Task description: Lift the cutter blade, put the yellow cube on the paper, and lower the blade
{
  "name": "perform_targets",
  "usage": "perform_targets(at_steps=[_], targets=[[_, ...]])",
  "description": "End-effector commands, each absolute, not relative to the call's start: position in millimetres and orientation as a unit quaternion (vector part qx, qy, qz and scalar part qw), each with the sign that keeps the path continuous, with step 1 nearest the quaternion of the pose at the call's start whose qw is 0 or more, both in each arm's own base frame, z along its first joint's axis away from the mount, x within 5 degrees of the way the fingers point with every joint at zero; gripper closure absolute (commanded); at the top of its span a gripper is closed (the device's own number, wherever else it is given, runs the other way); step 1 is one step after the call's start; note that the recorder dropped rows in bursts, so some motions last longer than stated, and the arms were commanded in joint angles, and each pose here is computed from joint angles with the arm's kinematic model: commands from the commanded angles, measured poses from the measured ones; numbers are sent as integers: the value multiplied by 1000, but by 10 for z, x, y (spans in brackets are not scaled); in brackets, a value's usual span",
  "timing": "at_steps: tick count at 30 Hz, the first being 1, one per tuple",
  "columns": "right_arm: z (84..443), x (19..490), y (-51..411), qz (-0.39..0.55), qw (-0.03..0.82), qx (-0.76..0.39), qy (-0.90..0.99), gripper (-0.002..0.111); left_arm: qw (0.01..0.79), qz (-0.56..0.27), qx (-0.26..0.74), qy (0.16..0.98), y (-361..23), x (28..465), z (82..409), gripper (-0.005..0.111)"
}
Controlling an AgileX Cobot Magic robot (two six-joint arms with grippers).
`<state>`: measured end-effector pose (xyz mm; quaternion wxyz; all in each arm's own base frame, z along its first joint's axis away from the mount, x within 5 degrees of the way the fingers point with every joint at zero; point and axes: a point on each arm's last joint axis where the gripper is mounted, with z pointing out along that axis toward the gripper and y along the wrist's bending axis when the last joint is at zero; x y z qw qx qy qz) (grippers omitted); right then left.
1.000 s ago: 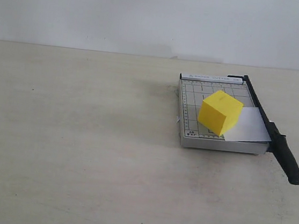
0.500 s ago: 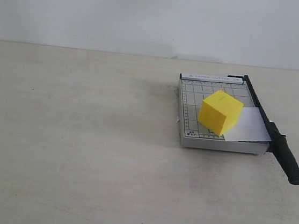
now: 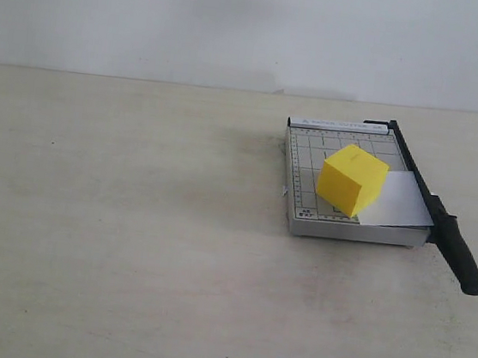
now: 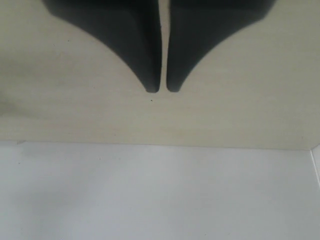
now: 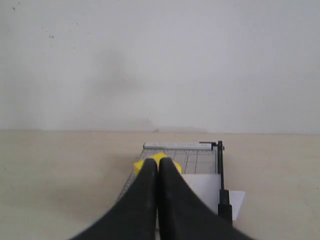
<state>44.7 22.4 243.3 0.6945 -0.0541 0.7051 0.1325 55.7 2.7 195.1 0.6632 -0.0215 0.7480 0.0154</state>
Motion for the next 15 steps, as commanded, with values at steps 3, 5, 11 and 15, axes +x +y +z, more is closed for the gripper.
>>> perform_targets(at_steps=[3,5,11,15], targets=[[2141,504,194,92,672,-69,732,108,664,12,-26,747,27,558,1945,102],[2069,520,180,78,668,-71,737,108,664,12,-26,747,27,558,1945,102],[1953,544,157,65,664,-66,742,108,663,12,-26,748,26,558,1944,102],[1941,541,165,67,659,-70,746,108,663,12,-26,748,26,558,1944,102]])
